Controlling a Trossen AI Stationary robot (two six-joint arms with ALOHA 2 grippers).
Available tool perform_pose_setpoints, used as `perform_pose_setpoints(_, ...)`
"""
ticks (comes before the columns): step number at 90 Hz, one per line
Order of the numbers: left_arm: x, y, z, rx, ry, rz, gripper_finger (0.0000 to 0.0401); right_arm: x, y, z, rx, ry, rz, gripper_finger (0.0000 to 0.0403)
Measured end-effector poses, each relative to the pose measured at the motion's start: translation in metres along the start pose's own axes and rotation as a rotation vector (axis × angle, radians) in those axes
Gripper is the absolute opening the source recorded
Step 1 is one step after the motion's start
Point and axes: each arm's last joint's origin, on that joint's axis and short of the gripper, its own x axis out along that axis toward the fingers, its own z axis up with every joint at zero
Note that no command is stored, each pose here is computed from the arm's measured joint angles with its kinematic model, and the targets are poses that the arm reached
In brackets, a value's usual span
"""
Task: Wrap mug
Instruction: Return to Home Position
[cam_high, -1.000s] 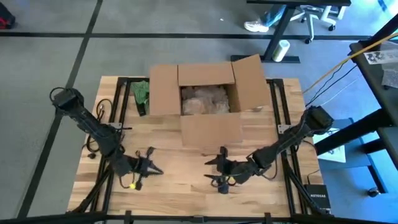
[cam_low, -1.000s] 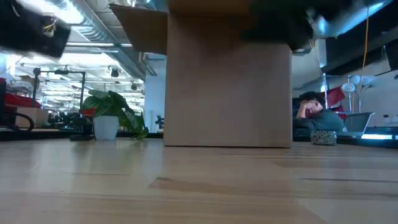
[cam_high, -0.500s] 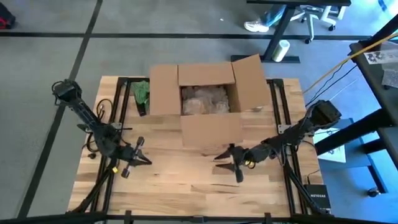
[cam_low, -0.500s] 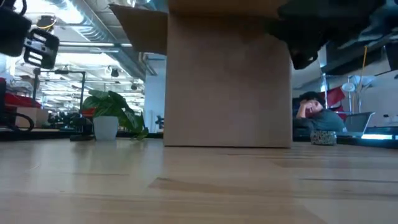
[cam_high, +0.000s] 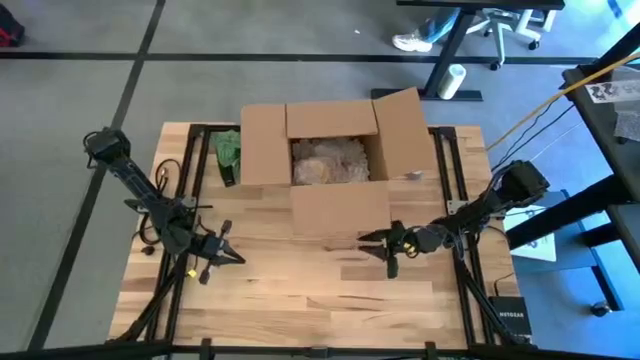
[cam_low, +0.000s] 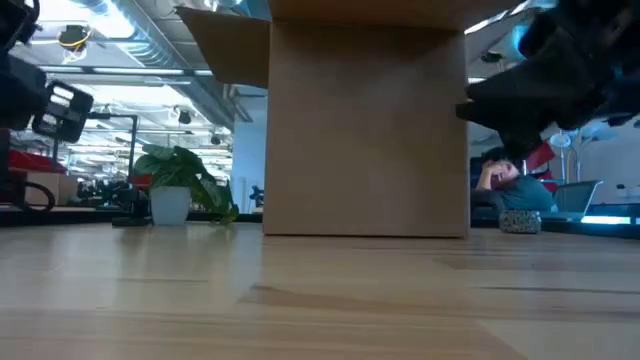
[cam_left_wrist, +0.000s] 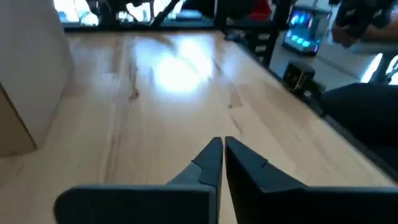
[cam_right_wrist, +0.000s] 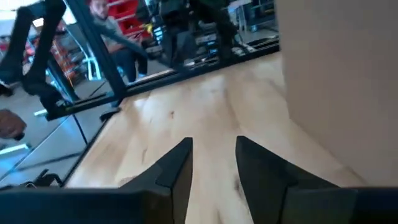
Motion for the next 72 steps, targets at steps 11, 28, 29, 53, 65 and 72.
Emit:
perform_pose_setpoints(11, 0.0, 0.0, 0.0, -0.022, 0.0, 0.006, 0.0, -0.025, -0.007, 0.002, -0.02, -0.077, 0.135, 0.0108)
perform_pose_setpoints(28, 0.0, 0.0, 0.001, -0.02, -0.015, 0.007, 0.0, -0.036, -0.004, 0.008, -0.09, -0.129, 0.246, 0.0108)
perform_pose_setpoints(29, 0.0, 0.0, 0.002, -0.021, -0.017, 0.008, 0.0, -0.036, -0.004, 0.009, -0.096, -0.13, 0.253, 0.0108)
perform_pose_setpoints(53, -0.001, -0.002, 0.017, 0.036, -0.151, 0.002, 0.0, -0.041, -0.002, 0.024, -0.21, -0.235, 0.296, 0.0108)
perform_pose_setpoints(65, -0.003, 0.001, 0.026, 0.063, -0.232, 0.019, 0.0, -0.049, 0.001, 0.042, -0.293, -0.37, 0.288, 0.0108)
perform_pose_setpoints(72, -0.005, 0.003, 0.033, 0.078, -0.286, 0.031, 0.0, -0.055, 0.002, 0.053, -0.348, -0.461, 0.279, 0.0108)
